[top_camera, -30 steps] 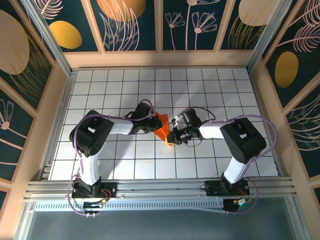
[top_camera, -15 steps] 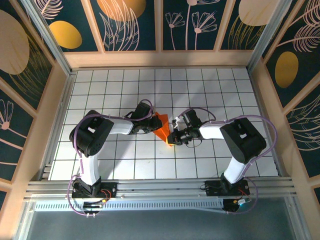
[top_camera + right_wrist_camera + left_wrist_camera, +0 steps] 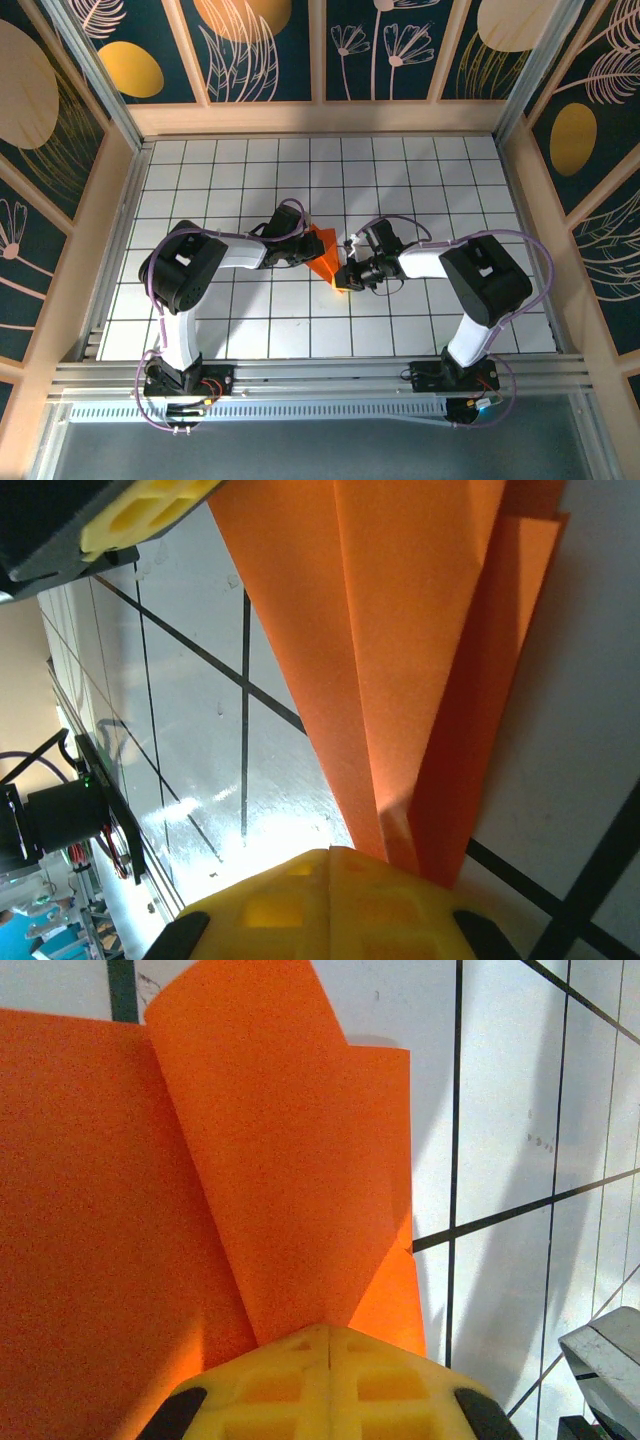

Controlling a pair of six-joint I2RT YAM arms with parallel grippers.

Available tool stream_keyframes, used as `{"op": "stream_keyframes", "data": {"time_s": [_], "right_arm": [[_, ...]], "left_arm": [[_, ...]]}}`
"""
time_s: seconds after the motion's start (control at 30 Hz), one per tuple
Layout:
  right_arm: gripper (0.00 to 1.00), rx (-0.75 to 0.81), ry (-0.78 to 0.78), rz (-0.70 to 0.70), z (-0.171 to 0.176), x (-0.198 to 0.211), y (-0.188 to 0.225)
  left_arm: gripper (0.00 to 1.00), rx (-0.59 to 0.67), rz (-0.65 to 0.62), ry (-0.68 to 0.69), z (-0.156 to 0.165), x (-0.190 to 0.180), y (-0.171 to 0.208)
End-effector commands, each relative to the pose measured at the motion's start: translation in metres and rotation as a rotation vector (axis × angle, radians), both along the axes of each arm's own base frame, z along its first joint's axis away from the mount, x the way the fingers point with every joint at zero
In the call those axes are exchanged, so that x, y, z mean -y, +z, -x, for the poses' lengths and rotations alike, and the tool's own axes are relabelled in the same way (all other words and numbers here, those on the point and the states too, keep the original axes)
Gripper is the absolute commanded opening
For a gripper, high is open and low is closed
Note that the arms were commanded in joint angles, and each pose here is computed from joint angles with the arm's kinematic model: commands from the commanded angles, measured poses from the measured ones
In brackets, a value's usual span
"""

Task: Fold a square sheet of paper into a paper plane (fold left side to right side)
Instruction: Fourth fold the wing at the center of the table.

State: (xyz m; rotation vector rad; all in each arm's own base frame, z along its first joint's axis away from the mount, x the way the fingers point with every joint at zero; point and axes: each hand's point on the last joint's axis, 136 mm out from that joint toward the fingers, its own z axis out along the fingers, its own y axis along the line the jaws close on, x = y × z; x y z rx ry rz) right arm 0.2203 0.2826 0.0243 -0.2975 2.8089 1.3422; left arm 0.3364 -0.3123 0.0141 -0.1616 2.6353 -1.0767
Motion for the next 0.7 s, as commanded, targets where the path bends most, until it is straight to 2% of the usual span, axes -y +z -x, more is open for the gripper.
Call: {"op": "stream_keyframes", "data": {"time_s": [0.0, 0.67], "right_arm": [[0.0, -0.038, 0.017, 0.04, 0.014, 0.005, -0.016], [0.0, -0.066, 0.025, 0.058, 0.025, 0.011, -0.023]], "left_arm": [[0.0, -0.065, -0.117, 0.025, 0.011, -0.02, -0.032], [0.0, -0.066, -0.121, 0.026, 0.011, -0.021, -0.034]]}}
